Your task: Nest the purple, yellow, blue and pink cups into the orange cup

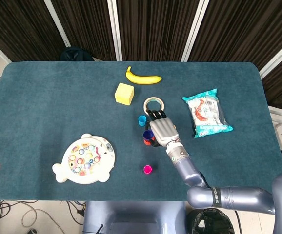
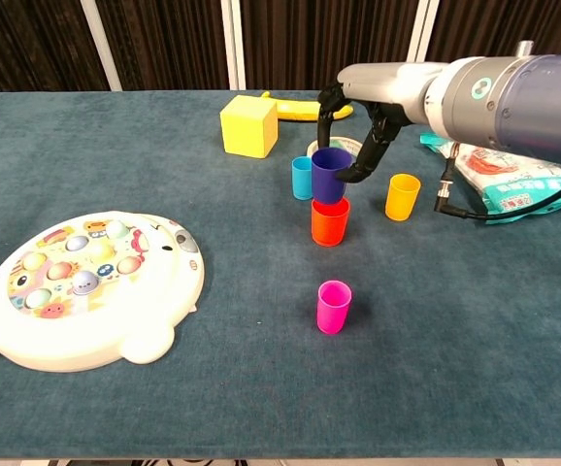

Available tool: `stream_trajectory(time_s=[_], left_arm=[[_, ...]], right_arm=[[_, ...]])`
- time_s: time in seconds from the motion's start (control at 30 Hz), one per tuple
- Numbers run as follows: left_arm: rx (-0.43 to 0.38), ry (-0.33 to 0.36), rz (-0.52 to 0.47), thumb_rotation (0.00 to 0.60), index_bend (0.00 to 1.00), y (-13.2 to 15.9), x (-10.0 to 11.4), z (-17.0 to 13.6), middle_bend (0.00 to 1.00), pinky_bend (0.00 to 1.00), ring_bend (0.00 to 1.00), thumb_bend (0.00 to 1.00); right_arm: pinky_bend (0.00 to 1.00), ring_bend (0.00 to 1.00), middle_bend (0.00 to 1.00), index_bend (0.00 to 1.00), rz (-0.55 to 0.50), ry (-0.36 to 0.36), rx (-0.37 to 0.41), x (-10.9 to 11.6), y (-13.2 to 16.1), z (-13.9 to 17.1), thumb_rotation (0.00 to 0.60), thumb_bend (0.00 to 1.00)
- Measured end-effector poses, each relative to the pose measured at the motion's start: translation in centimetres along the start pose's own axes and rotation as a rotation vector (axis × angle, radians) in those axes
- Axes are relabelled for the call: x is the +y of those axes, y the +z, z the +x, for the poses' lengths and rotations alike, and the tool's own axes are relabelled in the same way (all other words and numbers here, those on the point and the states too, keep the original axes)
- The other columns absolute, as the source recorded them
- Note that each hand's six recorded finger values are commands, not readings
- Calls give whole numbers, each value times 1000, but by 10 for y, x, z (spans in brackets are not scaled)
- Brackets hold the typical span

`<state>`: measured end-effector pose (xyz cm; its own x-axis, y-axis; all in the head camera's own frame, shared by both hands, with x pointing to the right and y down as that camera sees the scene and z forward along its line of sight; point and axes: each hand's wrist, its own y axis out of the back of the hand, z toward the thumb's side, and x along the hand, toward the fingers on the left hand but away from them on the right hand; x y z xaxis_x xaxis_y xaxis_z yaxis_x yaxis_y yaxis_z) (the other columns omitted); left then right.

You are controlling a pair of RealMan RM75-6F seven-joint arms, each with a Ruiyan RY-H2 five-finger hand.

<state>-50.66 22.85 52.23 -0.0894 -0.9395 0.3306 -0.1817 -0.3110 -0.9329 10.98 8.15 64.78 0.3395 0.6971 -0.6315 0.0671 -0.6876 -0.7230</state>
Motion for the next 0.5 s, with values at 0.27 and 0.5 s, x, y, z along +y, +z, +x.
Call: stream_trajectory(time_s=[0.27, 0.5], left_arm=[[6, -1, 0, 600, 35, -2, 0, 0, 53, 0, 0, 304], [6, -2, 2, 600, 35, -2, 0, 0, 53, 0, 0, 304]], right_arm=[[61, 42, 0, 487, 0, 4, -7, -4, -3, -2, 600, 398], [61, 42, 0, 487, -4, 12, -15, -9, -6, -4, 600, 398]])
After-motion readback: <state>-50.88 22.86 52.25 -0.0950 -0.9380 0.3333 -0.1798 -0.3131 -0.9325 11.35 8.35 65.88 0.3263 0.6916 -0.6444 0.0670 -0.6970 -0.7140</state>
